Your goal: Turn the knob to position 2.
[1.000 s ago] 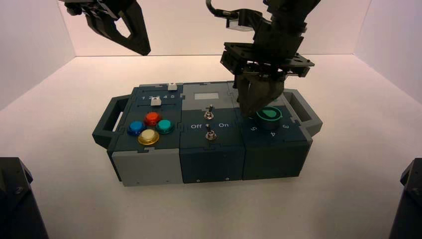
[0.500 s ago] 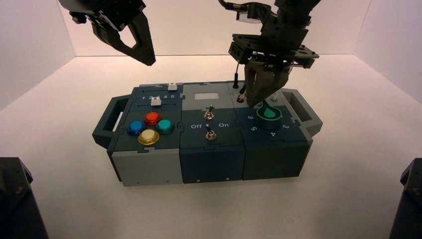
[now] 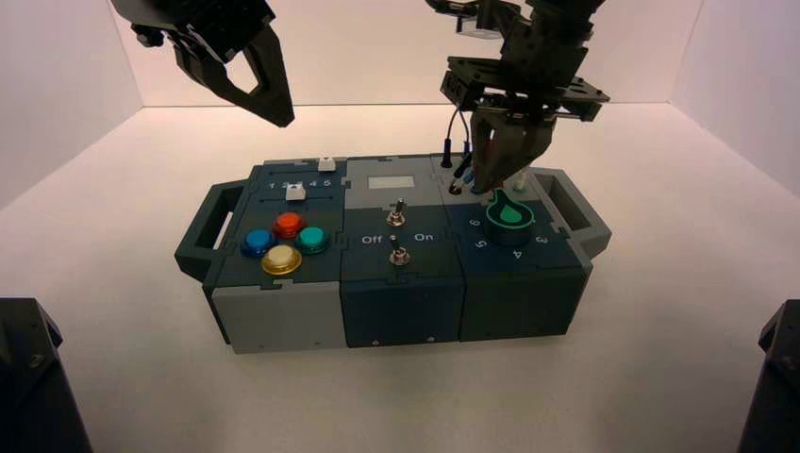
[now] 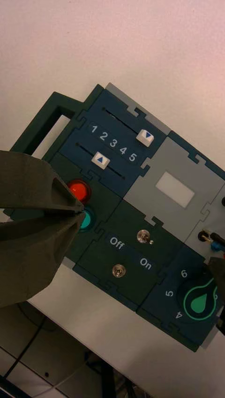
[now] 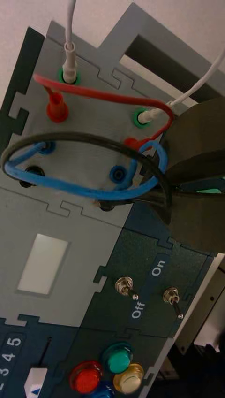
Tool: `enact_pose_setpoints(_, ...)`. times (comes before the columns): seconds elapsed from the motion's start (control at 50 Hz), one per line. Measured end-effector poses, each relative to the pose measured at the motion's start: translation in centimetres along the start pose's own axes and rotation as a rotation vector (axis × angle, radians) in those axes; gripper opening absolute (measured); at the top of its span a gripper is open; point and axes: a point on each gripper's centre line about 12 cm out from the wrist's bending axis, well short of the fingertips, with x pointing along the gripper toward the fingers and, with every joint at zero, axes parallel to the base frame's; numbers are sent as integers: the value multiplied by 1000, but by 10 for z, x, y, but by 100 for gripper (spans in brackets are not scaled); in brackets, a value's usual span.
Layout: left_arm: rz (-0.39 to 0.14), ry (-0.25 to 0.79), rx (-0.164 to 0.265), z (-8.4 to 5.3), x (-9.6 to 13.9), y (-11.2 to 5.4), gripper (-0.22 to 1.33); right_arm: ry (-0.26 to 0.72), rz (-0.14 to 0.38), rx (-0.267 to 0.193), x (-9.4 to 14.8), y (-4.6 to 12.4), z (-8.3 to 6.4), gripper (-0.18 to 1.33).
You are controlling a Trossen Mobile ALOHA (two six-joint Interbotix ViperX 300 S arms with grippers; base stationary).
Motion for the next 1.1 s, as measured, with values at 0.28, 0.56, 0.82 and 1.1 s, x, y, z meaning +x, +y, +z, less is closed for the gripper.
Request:
enact_pose_setpoints(0.28, 0, -3, 6, 0, -1, 0, -16, 9, -3, 1, 2, -1, 0, -15)
enact_pose_setpoints(0.56, 1, -12, 8, 1, -3, 0, -16, 41, -10, 8, 9, -3, -2, -15)
enact_pose_setpoints(0.82, 1, -23, 8, 1, -5, 0, -16, 58, -18, 1, 8, -4, -5, -14)
enact_pose_setpoints(1.1, 3, -31, 8, 2, -7, 0, -16, 42, -41, 12, -3, -16, -2, -14)
